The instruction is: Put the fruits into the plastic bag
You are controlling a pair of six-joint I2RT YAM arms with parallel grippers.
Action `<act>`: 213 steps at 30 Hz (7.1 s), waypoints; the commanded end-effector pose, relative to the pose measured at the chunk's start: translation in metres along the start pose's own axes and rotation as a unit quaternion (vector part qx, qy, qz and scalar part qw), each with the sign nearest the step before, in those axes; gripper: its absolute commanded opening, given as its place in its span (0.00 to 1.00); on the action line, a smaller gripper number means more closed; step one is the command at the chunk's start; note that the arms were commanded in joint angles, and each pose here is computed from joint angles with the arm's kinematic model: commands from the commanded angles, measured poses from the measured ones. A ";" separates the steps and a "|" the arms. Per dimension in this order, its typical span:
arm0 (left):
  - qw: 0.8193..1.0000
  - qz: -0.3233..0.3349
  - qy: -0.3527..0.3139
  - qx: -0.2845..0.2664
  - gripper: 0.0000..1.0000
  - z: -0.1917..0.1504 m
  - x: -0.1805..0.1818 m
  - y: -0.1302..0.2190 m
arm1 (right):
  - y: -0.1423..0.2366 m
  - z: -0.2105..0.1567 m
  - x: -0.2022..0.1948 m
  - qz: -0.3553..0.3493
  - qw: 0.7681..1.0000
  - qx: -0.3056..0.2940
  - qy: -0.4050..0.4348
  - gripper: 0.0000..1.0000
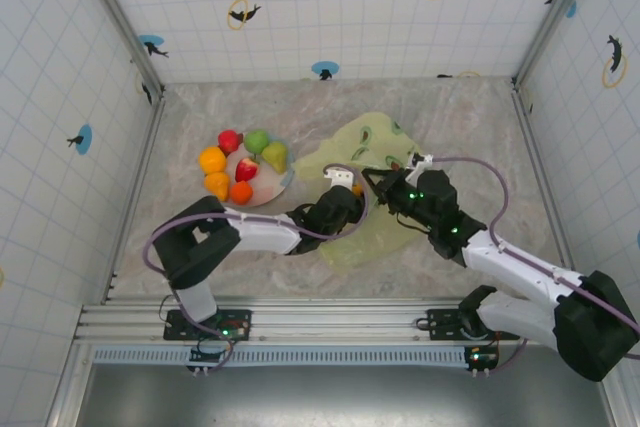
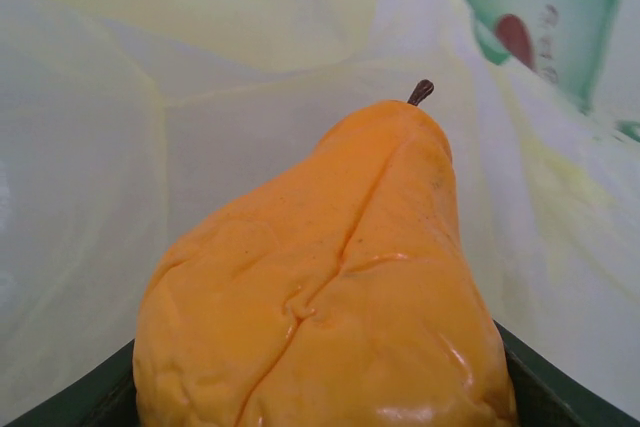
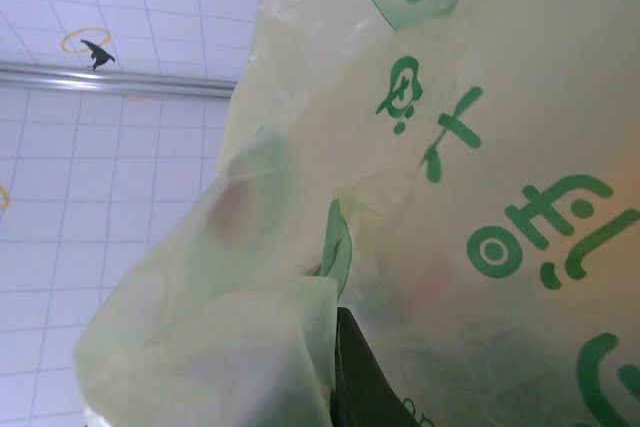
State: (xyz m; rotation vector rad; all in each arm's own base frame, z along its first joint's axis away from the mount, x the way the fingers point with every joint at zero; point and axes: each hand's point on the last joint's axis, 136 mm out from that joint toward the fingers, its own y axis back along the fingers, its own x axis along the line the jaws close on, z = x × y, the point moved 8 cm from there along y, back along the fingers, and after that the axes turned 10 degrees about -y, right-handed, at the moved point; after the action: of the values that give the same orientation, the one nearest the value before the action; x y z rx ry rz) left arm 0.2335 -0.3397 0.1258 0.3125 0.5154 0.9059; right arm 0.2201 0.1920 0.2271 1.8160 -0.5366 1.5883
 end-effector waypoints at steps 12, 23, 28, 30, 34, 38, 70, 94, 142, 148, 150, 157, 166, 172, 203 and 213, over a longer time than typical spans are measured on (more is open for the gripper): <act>0.998 -0.067 -0.004 -0.011 0.89 0.024 -0.009 -0.006 | 0.018 0.035 -0.012 0.028 0.996 -0.073 -0.043 0.00; 0.989 -0.105 -0.067 0.082 0.86 -0.005 0.015 0.063 | 0.025 0.062 -0.033 -0.015 0.995 -0.096 -0.030 0.00; 0.991 -0.080 -0.051 0.093 0.84 -0.025 0.039 0.089 | 0.022 0.065 -0.033 -0.019 0.995 -0.093 -0.025 0.00; 0.993 -0.063 -0.034 0.089 0.84 -0.028 0.050 0.092 | 0.022 0.065 -0.032 -0.018 0.995 -0.092 -0.022 0.00; 0.995 -0.056 -0.006 0.081 0.86 -0.026 0.059 0.082 | 0.020 0.066 -0.030 -0.014 0.995 -0.092 -0.022 0.00; 0.994 -0.078 -0.003 0.073 0.86 -0.020 0.049 0.062 | 0.020 0.066 -0.028 -0.011 0.995 -0.092 -0.021 0.00; 0.962 -0.262 0.031 0.069 0.00 0.019 -0.005 0.044 | 0.048 0.100 0.016 -0.216 0.928 -0.114 0.280 0.00; 0.982 -0.161 -0.005 0.097 0.31 0.009 0.025 0.100 | 0.029 0.097 0.035 -0.197 0.899 -0.028 0.391 0.00; 0.929 0.294 0.091 0.205 0.86 0.022 0.239 0.112 | -0.001 0.086 0.006 -0.089 0.935 -0.002 0.342 0.00; 0.924 0.303 0.087 0.215 0.85 0.016 0.245 0.103 | 0.000 0.086 0.005 -0.089 0.936 -0.001 0.342 0.00; 0.923 0.308 0.088 0.213 0.83 0.016 0.248 0.098 | 0.000 0.086 0.004 -0.090 0.936 -0.001 0.340 0.00; 0.925 0.305 0.099 0.204 0.72 0.016 0.251 0.087 | -0.001 0.085 0.002 -0.091 0.937 0.003 0.337 0.00; 0.931 0.296 0.097 0.189 0.54 0.019 0.245 0.095 | 0.001 0.086 0.002 -0.096 0.937 0.001 0.336 0.00; 0.959 0.224 0.094 0.147 0.51 0.023 0.209 0.120 | -0.001 0.087 0.003 -0.093 0.941 0.000 0.326 0.00; 0.987 -0.104 -0.082 0.088 0.50 0.029 -0.003 0.039 | -0.005 0.077 0.008 -0.071 0.959 0.046 0.270 0.00; 0.992 -0.124 0.000 0.003 0.52 0.042 -0.014 0.002 | -0.003 0.068 0.015 -0.039 0.970 0.070 0.228 0.00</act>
State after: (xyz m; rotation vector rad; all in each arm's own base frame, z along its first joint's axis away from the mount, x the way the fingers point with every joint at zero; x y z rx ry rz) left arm 0.2365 -0.3371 0.1470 0.4090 0.5253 0.6521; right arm 0.2768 0.1446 0.2222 1.4511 -0.0764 1.8954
